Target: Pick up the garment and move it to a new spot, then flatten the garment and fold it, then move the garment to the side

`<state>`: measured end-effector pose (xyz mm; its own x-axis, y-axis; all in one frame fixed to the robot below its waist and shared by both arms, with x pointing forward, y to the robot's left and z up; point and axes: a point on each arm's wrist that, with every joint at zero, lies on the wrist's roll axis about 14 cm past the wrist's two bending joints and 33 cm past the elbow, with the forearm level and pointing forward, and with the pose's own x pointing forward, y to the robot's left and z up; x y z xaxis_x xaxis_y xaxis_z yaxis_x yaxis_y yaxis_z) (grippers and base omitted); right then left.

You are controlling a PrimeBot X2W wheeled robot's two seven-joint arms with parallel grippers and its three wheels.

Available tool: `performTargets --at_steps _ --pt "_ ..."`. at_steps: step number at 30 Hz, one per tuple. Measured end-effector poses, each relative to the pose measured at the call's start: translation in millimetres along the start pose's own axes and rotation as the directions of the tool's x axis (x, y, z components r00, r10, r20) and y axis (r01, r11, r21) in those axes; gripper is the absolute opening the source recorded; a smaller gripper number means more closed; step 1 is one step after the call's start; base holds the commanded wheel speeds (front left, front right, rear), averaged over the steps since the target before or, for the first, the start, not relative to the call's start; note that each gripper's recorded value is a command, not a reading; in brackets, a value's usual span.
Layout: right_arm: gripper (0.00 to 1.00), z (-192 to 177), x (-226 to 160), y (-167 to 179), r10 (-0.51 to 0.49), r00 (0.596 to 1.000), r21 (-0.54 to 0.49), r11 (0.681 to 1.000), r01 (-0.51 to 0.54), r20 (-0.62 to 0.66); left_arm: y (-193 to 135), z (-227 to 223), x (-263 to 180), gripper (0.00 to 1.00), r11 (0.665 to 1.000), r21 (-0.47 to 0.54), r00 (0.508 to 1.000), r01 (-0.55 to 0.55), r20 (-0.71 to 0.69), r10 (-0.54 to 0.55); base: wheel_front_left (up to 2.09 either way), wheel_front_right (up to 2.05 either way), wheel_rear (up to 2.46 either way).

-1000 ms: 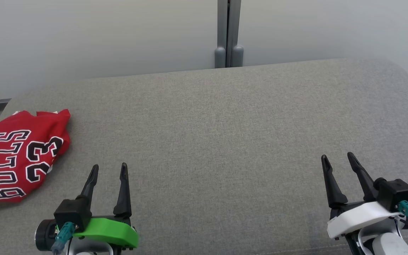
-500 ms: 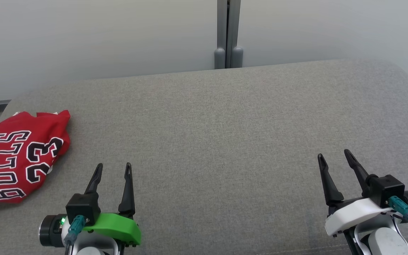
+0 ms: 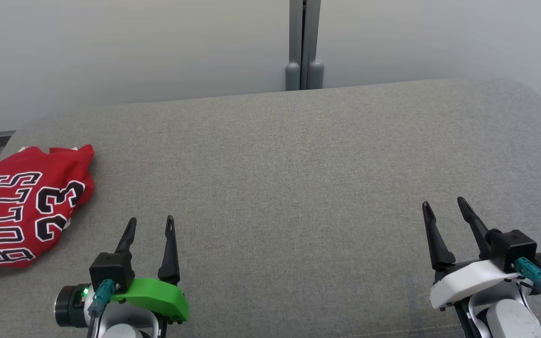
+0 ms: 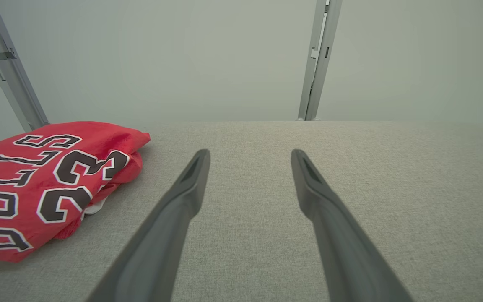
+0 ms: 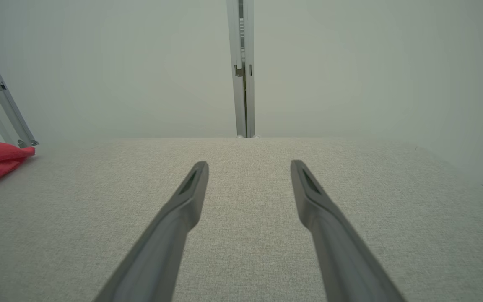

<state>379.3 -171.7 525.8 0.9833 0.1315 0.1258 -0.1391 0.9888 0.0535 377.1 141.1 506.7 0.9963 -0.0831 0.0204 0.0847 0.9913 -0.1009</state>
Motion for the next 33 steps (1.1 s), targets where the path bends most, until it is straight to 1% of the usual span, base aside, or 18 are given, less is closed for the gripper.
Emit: performTargets --at_steps 3,15,22,26,33 --pt "1.00 -0.6 -0.1 -0.4 -0.002 1.000 0.004 1.000 0.002 -0.002 1.2 -1.0 0.0 1.00 1.000 -0.016 1.000 -0.008 -0.005 0.008 0.00 0.00 0.00" --pt "1.00 -1.4 0.4 0.2 0.000 1.000 0.009 1.000 0.000 -0.004 0.3 -1.7 -1.0 1.00 0.999 -0.031 1.000 -0.012 -0.008 0.012 0.00 0.00 0.00" --pt "1.00 -2.3 6.8 7.2 0.023 1.000 0.008 1.000 -0.023 -0.005 9.7 0.3 -5.7 1.00 0.999 -0.029 0.999 -0.042 -0.002 0.042 0.00 0.00 0.00" --pt "1.00 -3.6 13.9 19.7 0.060 0.998 0.012 0.998 -0.060 -0.007 19.6 7.6 -7.8 1.00 0.996 -0.037 0.997 -0.076 0.019 0.076 0.00 0.00 0.00" --pt "1.00 -7.4 29.6 56.5 0.161 0.987 0.030 0.987 -0.160 -0.012 49.2 11.6 -25.2 1.00 0.985 -0.042 0.985 -0.168 0.033 0.170 0.00 0.00 0.00"
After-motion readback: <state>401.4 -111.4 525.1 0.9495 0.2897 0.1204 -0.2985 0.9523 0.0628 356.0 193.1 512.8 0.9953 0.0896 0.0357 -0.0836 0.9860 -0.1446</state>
